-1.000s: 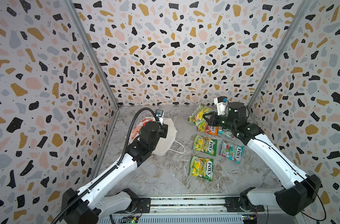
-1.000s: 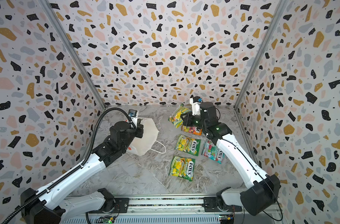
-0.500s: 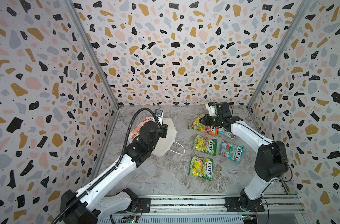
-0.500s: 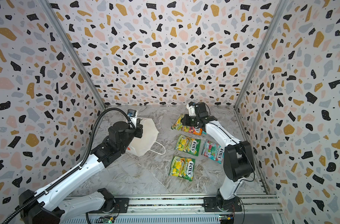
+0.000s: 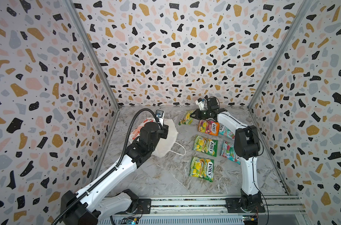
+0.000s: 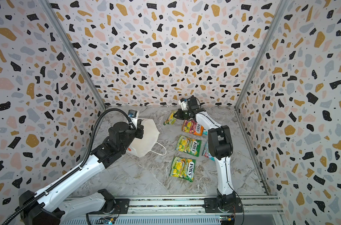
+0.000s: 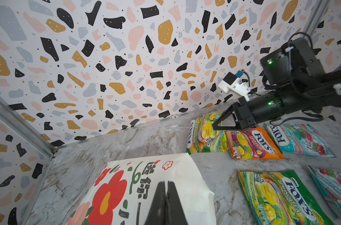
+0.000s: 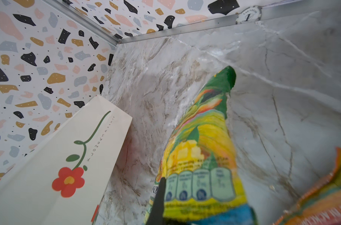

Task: Take the snacks out of the paper bag
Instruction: 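Lower the green packet beside the orange packet and open the right gripper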

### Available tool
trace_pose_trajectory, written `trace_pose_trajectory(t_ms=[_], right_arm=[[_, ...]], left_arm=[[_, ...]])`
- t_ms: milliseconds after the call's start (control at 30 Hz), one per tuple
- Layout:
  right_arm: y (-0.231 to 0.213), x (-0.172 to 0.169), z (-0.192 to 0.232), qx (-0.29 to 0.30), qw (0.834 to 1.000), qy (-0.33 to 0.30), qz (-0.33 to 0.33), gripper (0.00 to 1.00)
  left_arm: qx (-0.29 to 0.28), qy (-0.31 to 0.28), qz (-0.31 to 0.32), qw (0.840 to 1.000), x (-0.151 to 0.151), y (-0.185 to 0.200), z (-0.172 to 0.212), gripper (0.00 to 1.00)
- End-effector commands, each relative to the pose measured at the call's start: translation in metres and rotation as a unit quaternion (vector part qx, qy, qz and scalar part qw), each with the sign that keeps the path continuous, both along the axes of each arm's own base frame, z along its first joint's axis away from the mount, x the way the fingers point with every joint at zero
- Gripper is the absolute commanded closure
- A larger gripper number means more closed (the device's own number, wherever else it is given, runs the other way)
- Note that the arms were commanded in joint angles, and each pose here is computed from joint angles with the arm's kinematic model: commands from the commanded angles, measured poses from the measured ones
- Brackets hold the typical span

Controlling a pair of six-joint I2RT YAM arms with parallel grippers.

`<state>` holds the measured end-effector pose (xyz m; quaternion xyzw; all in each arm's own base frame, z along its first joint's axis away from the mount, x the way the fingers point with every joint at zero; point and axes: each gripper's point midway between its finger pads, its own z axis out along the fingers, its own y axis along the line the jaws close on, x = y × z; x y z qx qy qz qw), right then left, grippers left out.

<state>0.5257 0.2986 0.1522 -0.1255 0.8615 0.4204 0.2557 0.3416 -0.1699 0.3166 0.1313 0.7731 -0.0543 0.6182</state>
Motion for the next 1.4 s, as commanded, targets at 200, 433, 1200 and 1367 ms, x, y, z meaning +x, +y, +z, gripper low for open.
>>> trace_pose_trajectory(t_ms=[200, 433, 1200, 1367], right_arm=[[0.013, 0.010, 0.002, 0.021, 0.999, 0.009, 0.040, 1.00], [0.006, 0.012, -0.024, -0.005, 0.999, 0.027, 0.033, 1.00], [-0.052, 0.024, -0.005, -0.138, 0.988, -0.036, -0.063, 0.49], [-0.069, 0.005, 0.018, -0.161, 0.980, -0.069, -0.089, 0.48]], left_arm=[[-0.012, -0.016, -0.004, 1.000, -0.001, -0.001, 0.009, 1.00], [-0.012, -0.016, -0.005, 1.000, -0.001, -0.001, 0.009, 1.00], [-0.014, -0.017, -0.009, 1.000, -0.002, -0.002, 0.011, 1.00], [-0.028, -0.017, -0.017, 0.999, -0.004, -0.005, 0.016, 1.00]])
